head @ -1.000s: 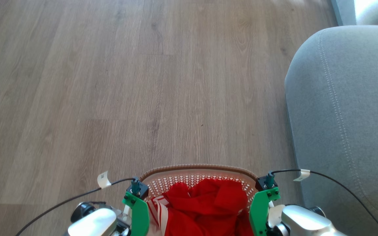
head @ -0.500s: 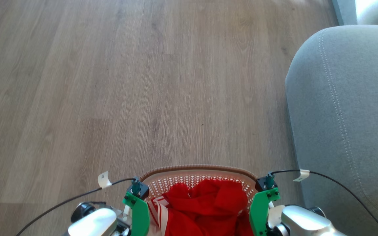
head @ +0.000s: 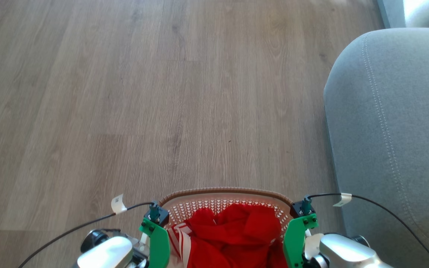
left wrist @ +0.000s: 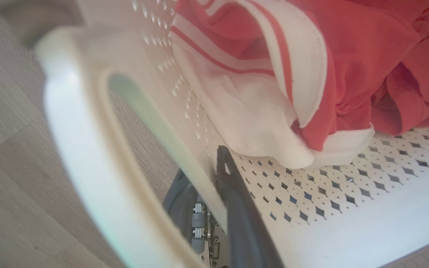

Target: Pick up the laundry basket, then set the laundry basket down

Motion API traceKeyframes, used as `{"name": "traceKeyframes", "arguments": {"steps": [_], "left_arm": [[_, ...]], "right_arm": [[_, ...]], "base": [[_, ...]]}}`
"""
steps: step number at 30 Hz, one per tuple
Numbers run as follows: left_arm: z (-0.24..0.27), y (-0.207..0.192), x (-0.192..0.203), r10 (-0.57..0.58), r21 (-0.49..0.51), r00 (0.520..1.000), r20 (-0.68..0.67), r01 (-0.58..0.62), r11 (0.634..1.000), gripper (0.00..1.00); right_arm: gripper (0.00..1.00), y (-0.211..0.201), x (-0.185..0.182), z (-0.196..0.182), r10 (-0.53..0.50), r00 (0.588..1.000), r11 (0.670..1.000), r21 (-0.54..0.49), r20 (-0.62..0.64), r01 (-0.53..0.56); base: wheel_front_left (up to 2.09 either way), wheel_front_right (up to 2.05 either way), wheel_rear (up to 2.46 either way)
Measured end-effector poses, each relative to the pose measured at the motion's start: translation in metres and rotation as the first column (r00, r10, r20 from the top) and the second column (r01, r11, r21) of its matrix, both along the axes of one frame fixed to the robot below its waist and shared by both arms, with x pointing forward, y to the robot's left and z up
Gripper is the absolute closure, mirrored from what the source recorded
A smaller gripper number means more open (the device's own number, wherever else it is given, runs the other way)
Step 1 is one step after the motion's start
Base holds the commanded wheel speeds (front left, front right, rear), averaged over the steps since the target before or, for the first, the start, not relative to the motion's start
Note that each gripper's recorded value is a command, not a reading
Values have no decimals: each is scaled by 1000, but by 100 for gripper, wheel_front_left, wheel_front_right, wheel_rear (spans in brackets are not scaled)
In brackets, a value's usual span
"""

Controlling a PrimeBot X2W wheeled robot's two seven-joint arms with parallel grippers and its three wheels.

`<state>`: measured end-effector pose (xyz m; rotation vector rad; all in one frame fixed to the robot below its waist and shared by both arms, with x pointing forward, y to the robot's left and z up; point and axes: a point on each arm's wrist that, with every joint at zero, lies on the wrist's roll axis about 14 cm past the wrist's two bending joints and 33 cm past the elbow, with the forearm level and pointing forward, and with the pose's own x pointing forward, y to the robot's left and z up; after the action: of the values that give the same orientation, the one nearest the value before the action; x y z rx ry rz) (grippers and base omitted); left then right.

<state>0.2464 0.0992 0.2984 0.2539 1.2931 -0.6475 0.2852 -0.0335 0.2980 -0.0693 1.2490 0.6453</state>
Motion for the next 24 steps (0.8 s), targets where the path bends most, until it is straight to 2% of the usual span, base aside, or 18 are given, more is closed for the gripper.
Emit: {"name": "traceKeyframes", "arguments": {"steps": [11,24], "left_arm": [[-6,-2,1,4,-5,1000,-14,-5,1000,100],[-23,-7,38,39,-15,999,-13,-39,999,100]], "right_arm": [[100,-1,3,-5,-7,1000,1000,-2,-17,7],[100,-4,50,-21,-13,1000,1000,2,-5,13]], "base": [[0,0,0],[0,0,0]]}}
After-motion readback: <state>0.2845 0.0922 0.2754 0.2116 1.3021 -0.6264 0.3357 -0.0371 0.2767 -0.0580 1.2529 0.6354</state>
